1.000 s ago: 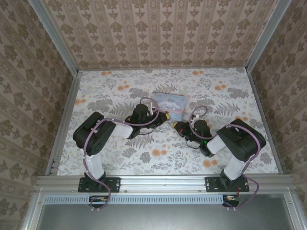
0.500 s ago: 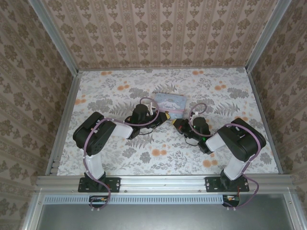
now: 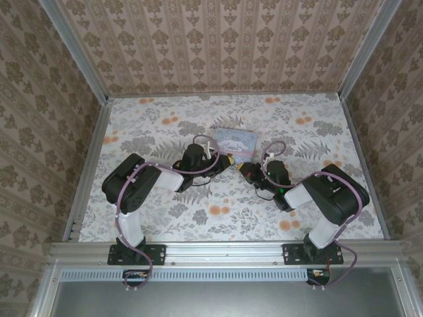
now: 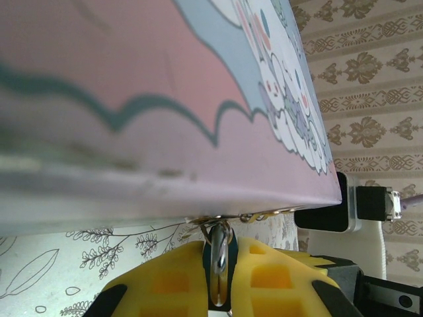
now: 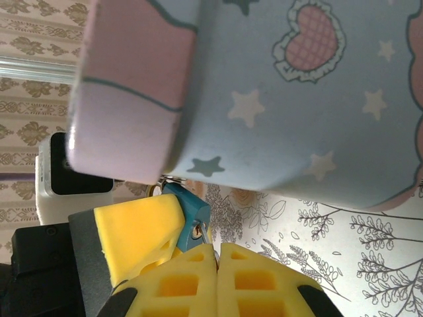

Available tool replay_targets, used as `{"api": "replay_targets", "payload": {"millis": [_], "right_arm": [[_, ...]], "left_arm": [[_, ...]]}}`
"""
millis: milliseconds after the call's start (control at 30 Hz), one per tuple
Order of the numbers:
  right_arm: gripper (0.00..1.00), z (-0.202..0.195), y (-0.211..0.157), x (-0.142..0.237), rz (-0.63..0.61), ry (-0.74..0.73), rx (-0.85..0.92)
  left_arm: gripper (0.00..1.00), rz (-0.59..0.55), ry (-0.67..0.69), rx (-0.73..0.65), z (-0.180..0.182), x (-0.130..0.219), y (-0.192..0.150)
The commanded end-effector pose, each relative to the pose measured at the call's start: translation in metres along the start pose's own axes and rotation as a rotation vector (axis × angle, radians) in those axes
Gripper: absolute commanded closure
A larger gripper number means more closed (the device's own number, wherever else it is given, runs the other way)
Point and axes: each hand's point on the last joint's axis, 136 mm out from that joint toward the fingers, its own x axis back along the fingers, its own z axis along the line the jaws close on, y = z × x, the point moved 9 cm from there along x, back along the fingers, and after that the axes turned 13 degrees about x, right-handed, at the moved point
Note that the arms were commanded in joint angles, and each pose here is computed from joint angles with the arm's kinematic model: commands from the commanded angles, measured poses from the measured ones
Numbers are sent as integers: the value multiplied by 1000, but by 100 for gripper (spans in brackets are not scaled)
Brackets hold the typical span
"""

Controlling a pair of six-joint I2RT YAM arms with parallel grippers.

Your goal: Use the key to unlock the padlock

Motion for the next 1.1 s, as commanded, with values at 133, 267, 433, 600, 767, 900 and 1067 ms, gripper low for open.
{"api": "replay_targets", "payload": {"millis": [133, 267, 433, 600, 767, 900, 1067], "right_arm": [[100, 11, 8, -1, -18, 31, 24], [100, 11, 8, -2, -18, 31, 24], [100, 12, 10, -4, -27, 39, 20], [100, 14, 11, -7, -28, 46, 16], [100, 14, 11, -9, -24, 49, 12], [100, 11, 10, -9, -26, 46, 3], [100, 10, 11, -11, -32, 52, -10]], "left_arm": [[100, 6, -42, -6, -7, -4, -1], [100, 9, -49, -6, -9, -4, -1], [100, 15, -60, 3, -12, -5, -3], [100, 19, -69, 6, -15, -5, -4], [100, 18, -75, 13, -16, -5, -4], [100, 15, -84, 21, -17, -6, -4], [100, 18, -91, 27, -19, -6, -5]]}}
